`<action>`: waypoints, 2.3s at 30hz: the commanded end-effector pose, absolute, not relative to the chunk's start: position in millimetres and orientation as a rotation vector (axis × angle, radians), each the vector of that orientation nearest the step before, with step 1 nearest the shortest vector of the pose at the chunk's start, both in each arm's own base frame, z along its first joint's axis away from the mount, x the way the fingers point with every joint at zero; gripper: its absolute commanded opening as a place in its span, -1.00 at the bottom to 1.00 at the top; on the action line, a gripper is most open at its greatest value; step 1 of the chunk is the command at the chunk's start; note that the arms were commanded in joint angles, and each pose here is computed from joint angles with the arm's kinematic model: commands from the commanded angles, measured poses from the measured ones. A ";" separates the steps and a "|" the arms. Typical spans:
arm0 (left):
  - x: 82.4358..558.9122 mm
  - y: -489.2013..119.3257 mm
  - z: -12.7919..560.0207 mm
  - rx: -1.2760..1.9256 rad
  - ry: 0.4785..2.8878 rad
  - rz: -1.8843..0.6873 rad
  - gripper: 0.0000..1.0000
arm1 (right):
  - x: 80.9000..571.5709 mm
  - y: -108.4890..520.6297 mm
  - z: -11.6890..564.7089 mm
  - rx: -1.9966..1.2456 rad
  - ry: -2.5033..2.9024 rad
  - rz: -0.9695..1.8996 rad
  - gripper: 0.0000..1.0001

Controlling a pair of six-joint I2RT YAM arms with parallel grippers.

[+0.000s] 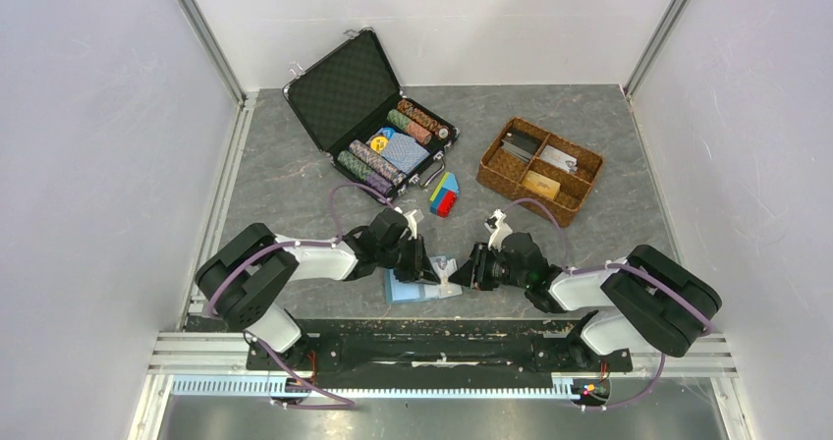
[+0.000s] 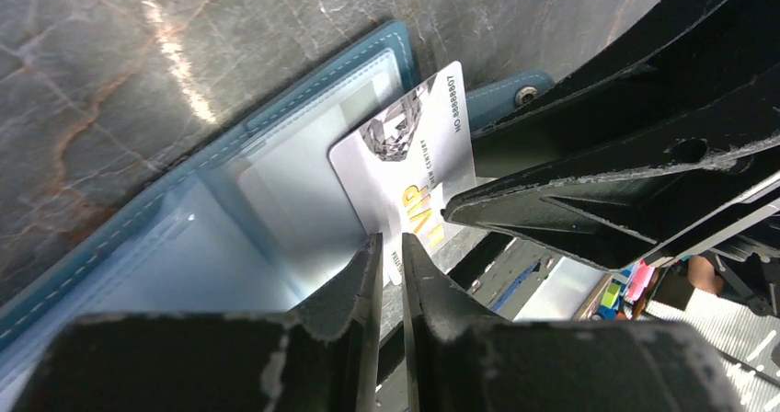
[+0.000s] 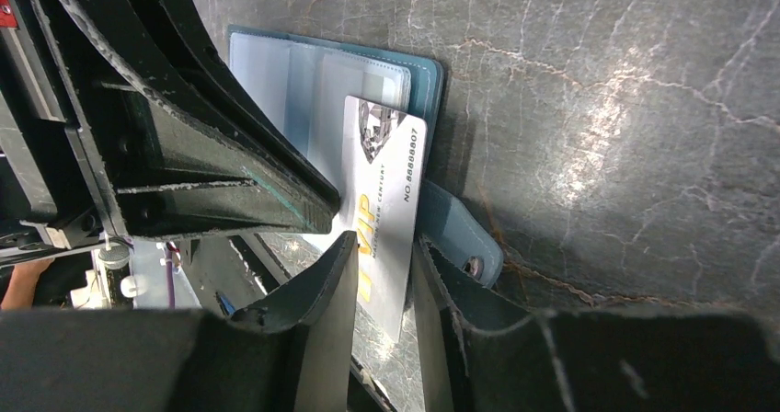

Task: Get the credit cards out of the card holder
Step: Remove the credit card from the card holder, then place the credit card in the storage box.

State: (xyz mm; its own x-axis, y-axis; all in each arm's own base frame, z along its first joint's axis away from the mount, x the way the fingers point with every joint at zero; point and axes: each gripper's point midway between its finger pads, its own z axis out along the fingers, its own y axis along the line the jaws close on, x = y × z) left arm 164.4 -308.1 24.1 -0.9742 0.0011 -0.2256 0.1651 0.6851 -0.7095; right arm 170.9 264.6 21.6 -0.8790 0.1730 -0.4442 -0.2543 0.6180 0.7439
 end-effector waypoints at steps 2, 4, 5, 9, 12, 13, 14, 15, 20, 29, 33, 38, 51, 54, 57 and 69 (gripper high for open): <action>160.3 -314.2 20.9 0.124 2.694 -1.193 -0.60 | 176.5 269.5 25.2 -0.074 2.341 1.190 -0.44; 159.9 -314.3 20.8 0.120 2.697 -1.193 -0.60 | 176.3 269.3 27.0 -0.076 2.333 1.194 -0.68; 159.9 -314.3 21.8 0.119 2.695 -1.195 -0.60 | 176.4 269.3 28.4 -0.075 2.329 1.196 -0.78; 162.6 -311.5 36.9 0.106 2.666 -1.183 -0.56 | 178.8 268.9 42.9 -0.080 2.285 1.206 -1.00; 168.3 -307.4 64.7 0.104 2.595 -1.172 -0.37 | 180.4 269.0 62.3 -0.103 2.229 1.219 -1.00; 171.0 -306.7 77.2 0.113 2.560 -1.173 -0.31 | 181.9 269.3 71.6 -0.114 2.197 1.226 -1.00; 171.6 -304.9 85.0 0.115 2.546 -1.167 -0.23 | 181.0 269.0 76.9 -0.126 2.180 1.233 -1.00; 174.6 -304.8 97.4 0.117 2.510 -1.174 -0.14 | 180.2 268.9 83.8 -0.140 2.157 1.242 -1.00; 170.1 -304.0 136.9 0.139 2.432 -1.252 0.16 | 170.4 271.9 114.8 -0.190 2.046 1.347 -1.00; 154.0 -326.9 177.1 0.193 2.303 -1.570 0.28 | 165.1 268.9 175.0 -0.186 1.768 1.481 -1.00; 147.9 -331.8 191.3 0.238 2.241 -1.665 0.10 | 162.2 268.7 179.8 -0.187 1.746 1.509 -1.00; 137.3 -329.2 210.8 0.235 2.107 -1.809 -0.57 | 157.0 265.9 176.8 -0.171 1.734 1.540 -1.00; 127.0 -316.6 186.5 0.417 2.190 -1.652 -0.95 | 163.3 244.0 165.2 -0.600 1.765 1.339 -0.36; 114.1 -309.0 177.0 0.523 2.209 -1.635 -0.95 | 166.3 236.1 175.3 -0.719 1.766 1.303 -0.16; 101.7 -303.3 174.4 0.617 2.217 -1.641 -0.95 | 161.7 236.1 186.2 -0.822 1.776 1.333 -0.09; 80.2 -303.1 163.1 0.847 2.322 -1.657 -0.95 | 157.3 253.6 189.9 -0.907 1.839 1.490 -0.28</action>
